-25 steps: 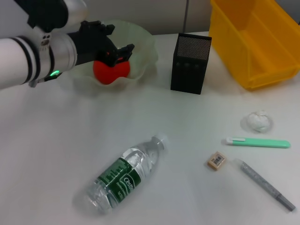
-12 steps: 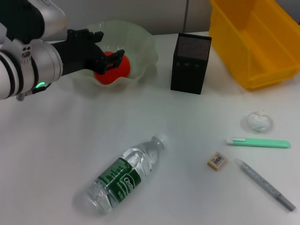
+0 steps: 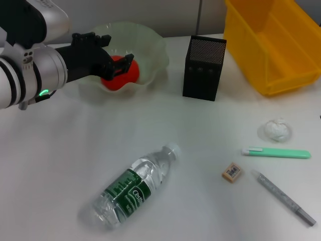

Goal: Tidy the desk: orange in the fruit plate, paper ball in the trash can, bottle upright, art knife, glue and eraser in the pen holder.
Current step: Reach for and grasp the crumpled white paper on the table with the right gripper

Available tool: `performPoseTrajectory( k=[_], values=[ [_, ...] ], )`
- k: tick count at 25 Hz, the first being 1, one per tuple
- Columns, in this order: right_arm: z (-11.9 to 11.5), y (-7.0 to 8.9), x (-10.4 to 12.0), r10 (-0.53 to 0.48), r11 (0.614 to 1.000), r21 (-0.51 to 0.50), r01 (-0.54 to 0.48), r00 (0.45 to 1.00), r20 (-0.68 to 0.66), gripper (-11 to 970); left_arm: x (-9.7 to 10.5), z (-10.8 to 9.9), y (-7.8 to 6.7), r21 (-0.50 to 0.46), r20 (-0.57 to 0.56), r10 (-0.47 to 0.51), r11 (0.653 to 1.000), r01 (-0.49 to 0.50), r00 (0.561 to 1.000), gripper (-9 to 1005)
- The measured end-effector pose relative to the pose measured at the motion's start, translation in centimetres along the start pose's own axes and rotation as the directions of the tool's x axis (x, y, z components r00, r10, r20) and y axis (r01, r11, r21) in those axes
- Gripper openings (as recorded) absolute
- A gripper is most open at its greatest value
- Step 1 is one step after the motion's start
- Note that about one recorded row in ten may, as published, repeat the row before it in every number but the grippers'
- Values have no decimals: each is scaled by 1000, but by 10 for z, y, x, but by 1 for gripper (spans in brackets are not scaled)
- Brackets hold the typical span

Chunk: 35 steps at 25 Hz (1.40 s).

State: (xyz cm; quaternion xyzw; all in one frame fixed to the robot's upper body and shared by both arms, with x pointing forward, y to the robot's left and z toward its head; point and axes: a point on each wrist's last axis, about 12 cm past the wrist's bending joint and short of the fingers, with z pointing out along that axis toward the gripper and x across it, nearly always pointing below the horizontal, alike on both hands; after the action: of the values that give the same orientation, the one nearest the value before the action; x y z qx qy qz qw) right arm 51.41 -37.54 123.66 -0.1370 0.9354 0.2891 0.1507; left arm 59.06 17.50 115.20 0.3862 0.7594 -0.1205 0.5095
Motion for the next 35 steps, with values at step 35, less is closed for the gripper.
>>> performPoseTrajectory(
  k=[35],
  values=[
    [87,-31,-69,-124,965,208,159,977,-174,655,13,10,-1,31,-27,-69,997,70,997,653]
  ],
)
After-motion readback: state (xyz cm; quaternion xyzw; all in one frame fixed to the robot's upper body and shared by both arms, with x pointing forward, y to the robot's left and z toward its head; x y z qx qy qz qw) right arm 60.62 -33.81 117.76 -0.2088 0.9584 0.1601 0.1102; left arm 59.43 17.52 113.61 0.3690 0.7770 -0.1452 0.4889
